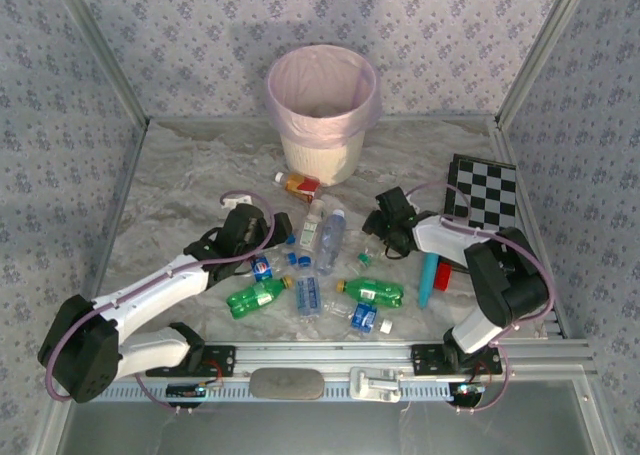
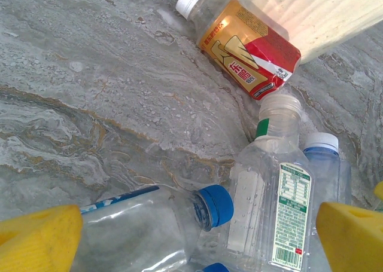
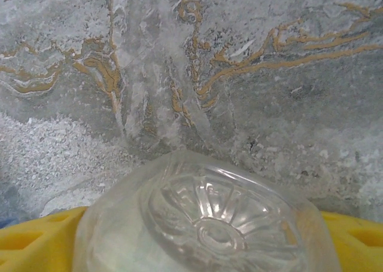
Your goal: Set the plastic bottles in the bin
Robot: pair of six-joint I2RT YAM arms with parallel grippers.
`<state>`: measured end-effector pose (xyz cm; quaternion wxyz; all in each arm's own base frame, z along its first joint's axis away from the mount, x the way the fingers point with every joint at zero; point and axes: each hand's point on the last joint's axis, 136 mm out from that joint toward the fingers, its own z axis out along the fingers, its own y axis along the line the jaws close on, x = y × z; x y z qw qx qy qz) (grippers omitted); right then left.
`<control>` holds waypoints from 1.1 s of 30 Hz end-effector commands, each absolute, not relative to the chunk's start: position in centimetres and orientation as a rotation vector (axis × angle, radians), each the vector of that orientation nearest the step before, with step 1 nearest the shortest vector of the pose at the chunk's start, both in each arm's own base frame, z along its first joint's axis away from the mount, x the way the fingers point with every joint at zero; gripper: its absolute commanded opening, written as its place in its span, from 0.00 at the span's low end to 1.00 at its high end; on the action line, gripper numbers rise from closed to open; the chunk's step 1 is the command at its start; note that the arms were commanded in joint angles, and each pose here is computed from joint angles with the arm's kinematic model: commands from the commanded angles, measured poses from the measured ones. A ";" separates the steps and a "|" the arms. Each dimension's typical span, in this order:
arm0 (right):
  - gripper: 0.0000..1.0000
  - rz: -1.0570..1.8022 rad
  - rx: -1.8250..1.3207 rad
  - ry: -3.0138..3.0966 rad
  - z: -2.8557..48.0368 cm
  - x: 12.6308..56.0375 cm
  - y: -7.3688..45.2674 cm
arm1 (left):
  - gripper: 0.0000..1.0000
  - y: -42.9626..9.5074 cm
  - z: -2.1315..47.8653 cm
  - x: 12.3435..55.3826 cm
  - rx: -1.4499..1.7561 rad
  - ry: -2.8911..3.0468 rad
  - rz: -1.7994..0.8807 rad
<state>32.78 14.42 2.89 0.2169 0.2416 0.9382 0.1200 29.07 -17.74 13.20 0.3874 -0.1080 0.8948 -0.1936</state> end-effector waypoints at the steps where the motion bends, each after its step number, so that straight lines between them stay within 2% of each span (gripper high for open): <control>1: 0.82 0.468 0.689 2.478 3.5 36.9 16.2 | 1.00 -17.6 14.3 29.2 -0.254 2.246 -0.475; 9: 0.63 0.560 0.781 2.428 3.5 38.5 15.9 | 1.00 -16.6 14.5 29.1 -0.269 2.234 -0.461; 15: 0.54 0.636 0.756 2.310 7.3 39.8 14.8 | 1.00 -14.2 14.8 29.4 -0.333 2.203 -0.448; 23: 0.51 0.727 0.599 2.112 17.2 42.3 13.5 | 1.00 -9.3 15.8 30.2 -0.463 2.128 -0.447; 33: 0.51 0.792 0.263 1.911 32.8 45.1 16.0 | 1.00 -6.2 15.7 30.7 -0.562 2.103 -0.502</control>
